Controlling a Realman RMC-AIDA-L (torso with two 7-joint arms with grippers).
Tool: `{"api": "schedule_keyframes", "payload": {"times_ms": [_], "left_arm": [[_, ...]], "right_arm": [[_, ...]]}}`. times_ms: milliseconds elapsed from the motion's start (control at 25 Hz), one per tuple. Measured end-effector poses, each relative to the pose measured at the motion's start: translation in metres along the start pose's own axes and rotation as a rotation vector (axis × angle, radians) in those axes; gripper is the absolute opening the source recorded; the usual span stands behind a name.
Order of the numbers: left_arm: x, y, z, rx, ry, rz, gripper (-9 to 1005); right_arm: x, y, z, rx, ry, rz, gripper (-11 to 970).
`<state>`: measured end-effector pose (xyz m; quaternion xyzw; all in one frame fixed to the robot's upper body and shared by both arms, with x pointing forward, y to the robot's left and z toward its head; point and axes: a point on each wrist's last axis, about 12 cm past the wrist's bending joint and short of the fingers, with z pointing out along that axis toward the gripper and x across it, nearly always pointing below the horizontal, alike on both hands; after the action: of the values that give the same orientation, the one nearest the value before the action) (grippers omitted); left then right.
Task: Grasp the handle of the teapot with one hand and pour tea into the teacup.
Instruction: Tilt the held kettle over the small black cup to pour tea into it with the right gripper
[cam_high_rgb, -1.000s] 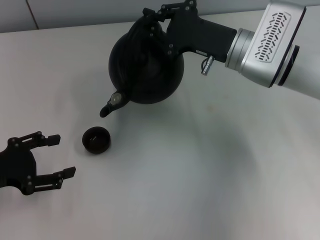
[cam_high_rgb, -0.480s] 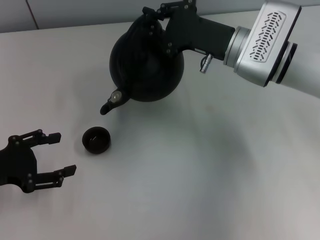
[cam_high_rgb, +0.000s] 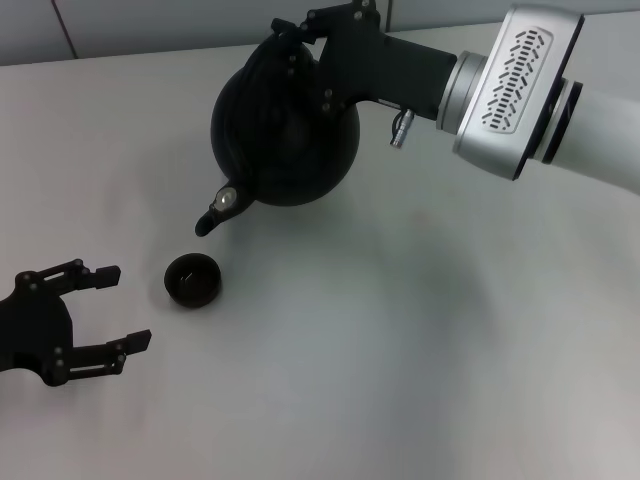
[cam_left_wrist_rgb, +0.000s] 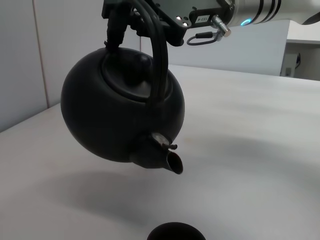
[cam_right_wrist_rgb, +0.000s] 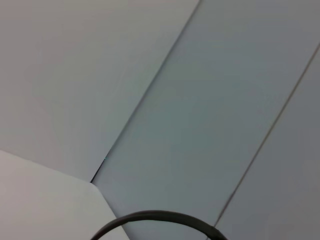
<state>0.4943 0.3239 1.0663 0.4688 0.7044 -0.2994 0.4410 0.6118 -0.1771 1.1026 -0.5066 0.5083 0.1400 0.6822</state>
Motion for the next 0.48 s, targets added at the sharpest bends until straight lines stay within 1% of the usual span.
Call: {"api": "schedule_keyframes", "payload": {"times_ms": [280,480], "left_arm": [[0.0008,-0.0007,-0.0005,-0.001,0.001,-0.003,847],[0.001,-0.0008,-0.0006,0.0,0.001,-0.003,847]], "right_arm": [[-0.0011,0.0025,0.0025,-0.022,-0.003,-0.054,114],[-0.0008,0.0028,0.0023,-0.023,-0.002,-0.06,114]]}}
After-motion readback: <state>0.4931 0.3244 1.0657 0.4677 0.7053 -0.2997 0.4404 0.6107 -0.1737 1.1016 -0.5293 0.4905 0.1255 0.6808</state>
